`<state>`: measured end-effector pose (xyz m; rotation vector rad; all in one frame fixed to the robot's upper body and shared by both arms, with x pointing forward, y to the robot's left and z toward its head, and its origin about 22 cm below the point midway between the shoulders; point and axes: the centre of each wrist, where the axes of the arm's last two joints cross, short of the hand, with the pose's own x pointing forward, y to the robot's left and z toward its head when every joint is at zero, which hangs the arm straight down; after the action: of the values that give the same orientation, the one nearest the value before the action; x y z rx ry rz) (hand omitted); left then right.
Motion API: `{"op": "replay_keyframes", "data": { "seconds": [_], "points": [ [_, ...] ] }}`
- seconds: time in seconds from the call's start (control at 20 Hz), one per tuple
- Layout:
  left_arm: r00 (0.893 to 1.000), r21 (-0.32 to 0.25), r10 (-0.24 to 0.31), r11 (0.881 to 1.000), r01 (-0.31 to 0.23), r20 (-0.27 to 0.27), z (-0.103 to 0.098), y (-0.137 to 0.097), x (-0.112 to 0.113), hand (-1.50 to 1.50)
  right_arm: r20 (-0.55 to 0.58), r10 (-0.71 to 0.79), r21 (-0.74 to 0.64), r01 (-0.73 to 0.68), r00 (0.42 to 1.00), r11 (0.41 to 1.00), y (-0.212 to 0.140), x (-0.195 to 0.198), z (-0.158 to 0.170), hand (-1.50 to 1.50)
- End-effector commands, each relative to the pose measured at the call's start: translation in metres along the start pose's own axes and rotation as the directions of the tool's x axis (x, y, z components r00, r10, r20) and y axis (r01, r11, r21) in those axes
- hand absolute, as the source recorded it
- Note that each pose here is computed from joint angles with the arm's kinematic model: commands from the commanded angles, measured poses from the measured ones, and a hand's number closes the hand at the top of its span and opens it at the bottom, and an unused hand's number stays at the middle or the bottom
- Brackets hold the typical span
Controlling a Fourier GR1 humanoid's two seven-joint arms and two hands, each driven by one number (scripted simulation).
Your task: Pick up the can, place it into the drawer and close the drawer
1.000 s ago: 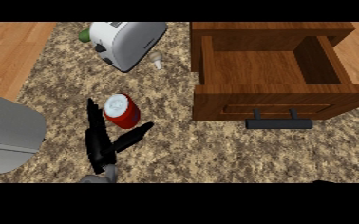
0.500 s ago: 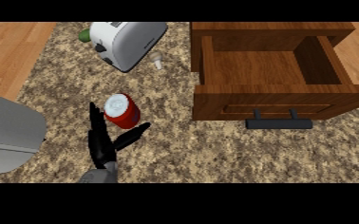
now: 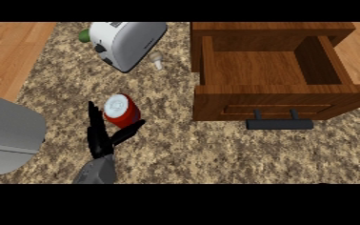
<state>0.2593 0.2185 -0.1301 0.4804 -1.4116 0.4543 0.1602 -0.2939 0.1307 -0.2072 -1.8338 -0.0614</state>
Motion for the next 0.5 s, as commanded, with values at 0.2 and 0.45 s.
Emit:
{"op": "replay_keyframes", "data": {
  "seconds": [0.2, 0.45],
  "points": [
    [1.0, -0.04, 0.018, 0.999, -0.017, 0.012, -0.035, -0.008, 0.009, -1.5, 0.02, 0.013, 0.02, -0.013, 1.0, 1.0, 0.01, 0.002, -0.015, -1.5],
    [1.0, -0.143, 0.013, 0.99, -0.01, 0.015, -0.034, -0.013, 0.012, -1.5, 0.004, 0.011, 0.011, -0.011, 1.0, 1.0, -0.013, 0.0, -0.002, -1.5]
  ]
}}
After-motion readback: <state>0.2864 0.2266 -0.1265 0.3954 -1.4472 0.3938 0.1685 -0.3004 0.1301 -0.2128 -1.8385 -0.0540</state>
